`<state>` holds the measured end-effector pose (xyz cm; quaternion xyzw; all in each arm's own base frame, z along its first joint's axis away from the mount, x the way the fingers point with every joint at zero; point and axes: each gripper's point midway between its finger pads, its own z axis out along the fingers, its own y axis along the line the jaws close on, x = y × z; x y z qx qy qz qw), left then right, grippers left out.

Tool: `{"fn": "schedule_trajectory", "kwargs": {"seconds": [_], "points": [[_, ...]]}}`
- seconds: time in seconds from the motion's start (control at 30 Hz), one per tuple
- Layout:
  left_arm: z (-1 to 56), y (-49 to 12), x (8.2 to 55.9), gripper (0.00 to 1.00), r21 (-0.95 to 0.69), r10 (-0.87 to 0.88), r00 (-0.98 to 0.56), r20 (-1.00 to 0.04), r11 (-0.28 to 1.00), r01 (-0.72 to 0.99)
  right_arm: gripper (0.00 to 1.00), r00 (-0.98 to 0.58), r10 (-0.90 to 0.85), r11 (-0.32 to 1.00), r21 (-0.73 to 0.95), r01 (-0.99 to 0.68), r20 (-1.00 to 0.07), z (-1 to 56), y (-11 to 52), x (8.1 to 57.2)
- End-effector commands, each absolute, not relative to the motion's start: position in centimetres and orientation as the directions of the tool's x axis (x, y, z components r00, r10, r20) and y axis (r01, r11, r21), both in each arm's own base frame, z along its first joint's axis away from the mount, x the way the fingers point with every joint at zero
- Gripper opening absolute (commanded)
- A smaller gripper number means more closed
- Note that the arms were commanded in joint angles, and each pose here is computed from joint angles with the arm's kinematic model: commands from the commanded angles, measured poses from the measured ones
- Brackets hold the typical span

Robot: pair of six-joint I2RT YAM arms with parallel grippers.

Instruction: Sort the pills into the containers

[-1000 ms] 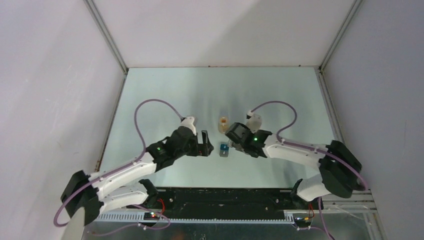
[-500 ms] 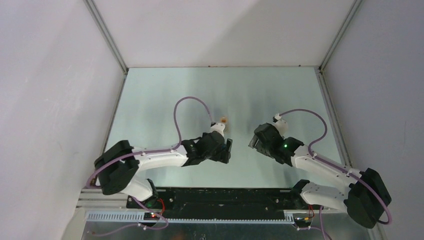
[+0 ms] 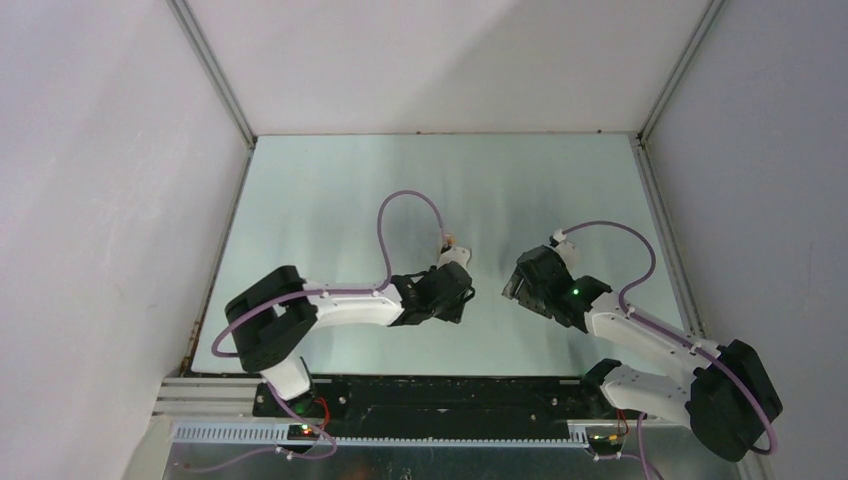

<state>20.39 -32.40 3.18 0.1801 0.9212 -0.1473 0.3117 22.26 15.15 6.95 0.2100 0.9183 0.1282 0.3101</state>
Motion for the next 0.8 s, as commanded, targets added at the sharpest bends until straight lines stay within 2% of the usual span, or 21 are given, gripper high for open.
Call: {"fn": "schedule_trajectory", "kwargs": {"seconds": [0.0,0.2,0.37,0.5,0.63,0.7,0.73,0.77], "points": [[3.5,-32.4,21.6,0.40,-0.079,0.276,-0.704,-0.655,0.901,0.427,0.70,-0.718,0.464,0.877,0.383,0.289,-0.520,6.9,15.4,22.6],[2.9,-32.1,21.8,0.19,0.031,0.415,-0.649,-0.638,0.856,0.517,0.69,-0.721,0.458,0.879,0.384,0.282,-0.520,7.0,15.3,22.5],[3.1,-32.0,21.2,0.17,0.103,0.587,-0.521,-0.619,0.719,0.687,0.69,-0.724,0.452,0.882,0.383,0.274,-0.521,7.2,15.2,22.3],[3.7,-32.7,19.7,0.25,0.089,0.666,-0.399,-0.630,0.573,0.815,0.69,-0.731,0.440,0.884,0.393,0.251,-0.522,7.6,15.3,22.2],[4.7,-32.8,19.8,0.32,0.113,0.677,-0.322,-0.662,0.514,0.850,0.70,-0.743,0.428,0.885,0.404,0.229,-0.515,7.8,15.6,22.0],[5.0,-33.0,20.0,0.41,0.107,0.671,-0.314,-0.672,0.507,0.855,0.70,-0.751,0.421,0.886,0.408,0.220,-0.509,7.8,15.7,22.0],[5.1,-33.1,20.2,0.52,0.101,0.664,-0.320,-0.676,0.514,0.852,0.70,-0.759,0.412,0.887,0.413,0.208,-0.504,7.8,15.9,21.9],[5.1,-33.1,20.3,0.58,0.095,0.660,-0.325,-0.677,0.517,0.851,0.70,-0.763,0.410,0.888,0.411,0.208,-0.500,7.6,15.9,22.0]]}}
